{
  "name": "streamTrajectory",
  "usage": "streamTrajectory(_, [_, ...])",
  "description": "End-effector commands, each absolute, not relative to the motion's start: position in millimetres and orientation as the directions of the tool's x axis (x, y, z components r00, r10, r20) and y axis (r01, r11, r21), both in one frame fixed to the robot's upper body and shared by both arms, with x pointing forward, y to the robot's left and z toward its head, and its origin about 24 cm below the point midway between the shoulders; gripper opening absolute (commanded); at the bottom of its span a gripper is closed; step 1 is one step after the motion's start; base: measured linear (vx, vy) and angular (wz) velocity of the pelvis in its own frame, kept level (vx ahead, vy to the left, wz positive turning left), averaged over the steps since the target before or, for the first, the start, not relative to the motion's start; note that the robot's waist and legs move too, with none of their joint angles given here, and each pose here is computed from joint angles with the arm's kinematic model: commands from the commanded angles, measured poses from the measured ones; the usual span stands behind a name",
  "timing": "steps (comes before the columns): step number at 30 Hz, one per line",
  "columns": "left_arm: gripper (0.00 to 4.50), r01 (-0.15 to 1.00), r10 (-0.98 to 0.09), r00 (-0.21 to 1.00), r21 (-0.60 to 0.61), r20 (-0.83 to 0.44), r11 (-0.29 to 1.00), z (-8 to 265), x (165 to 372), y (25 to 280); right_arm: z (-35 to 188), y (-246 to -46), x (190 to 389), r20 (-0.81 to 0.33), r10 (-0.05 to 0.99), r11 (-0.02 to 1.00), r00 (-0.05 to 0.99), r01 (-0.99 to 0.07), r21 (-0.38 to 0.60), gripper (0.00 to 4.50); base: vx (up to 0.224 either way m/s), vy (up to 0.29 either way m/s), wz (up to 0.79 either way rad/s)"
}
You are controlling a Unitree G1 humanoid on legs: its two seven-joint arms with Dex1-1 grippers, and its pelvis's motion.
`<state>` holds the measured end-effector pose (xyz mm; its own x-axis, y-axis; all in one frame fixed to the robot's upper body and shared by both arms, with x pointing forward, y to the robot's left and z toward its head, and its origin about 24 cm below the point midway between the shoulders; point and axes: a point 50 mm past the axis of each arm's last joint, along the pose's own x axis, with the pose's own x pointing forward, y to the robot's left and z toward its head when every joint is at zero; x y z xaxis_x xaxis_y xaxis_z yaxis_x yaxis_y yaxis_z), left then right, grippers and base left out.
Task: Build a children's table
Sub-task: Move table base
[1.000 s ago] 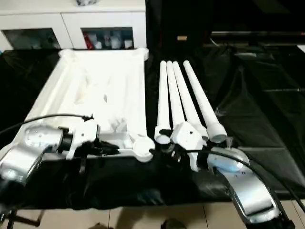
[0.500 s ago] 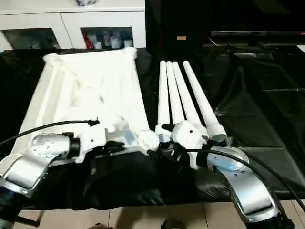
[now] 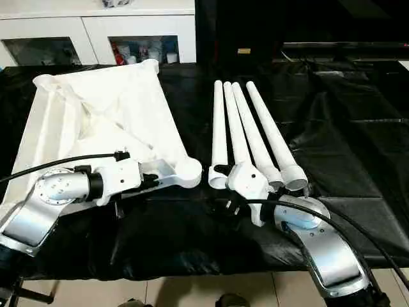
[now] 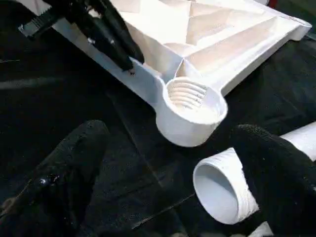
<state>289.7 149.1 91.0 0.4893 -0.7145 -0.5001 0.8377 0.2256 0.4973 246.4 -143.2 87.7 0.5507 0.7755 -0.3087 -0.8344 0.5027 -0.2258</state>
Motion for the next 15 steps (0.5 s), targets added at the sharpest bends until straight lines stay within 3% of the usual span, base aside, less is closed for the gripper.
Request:
streamTrajectory(1, [0.00,0.780,-0.733,0.533,0.582,-0.423,0.232,117.6,293.8,148.1,88.1,-140.8,248.3,-0.304,0.775,0.500,0.553,-0.832,-0.240,4.47,0.000,0.000,0.00])
streamTrajectory(8, [0.00,0.826,-0.802,0.448,0.526,-0.396,0.202,104.1,283.5,139.6,88.3,-140.8,249.0,-0.304,0.773,0.501,0.557,-0.830,-0.247,4.47,0.000,0.000,0.00])
streamTrajectory(15, [0.00,0.845,-0.728,0.471,0.492,-0.497,0.210,85.6,286.5,157.1,89.8,-143.7,249.3,-0.304,0.765,0.508,0.568,-0.822,-0.257,4.47,0.000,0.000,0.00])
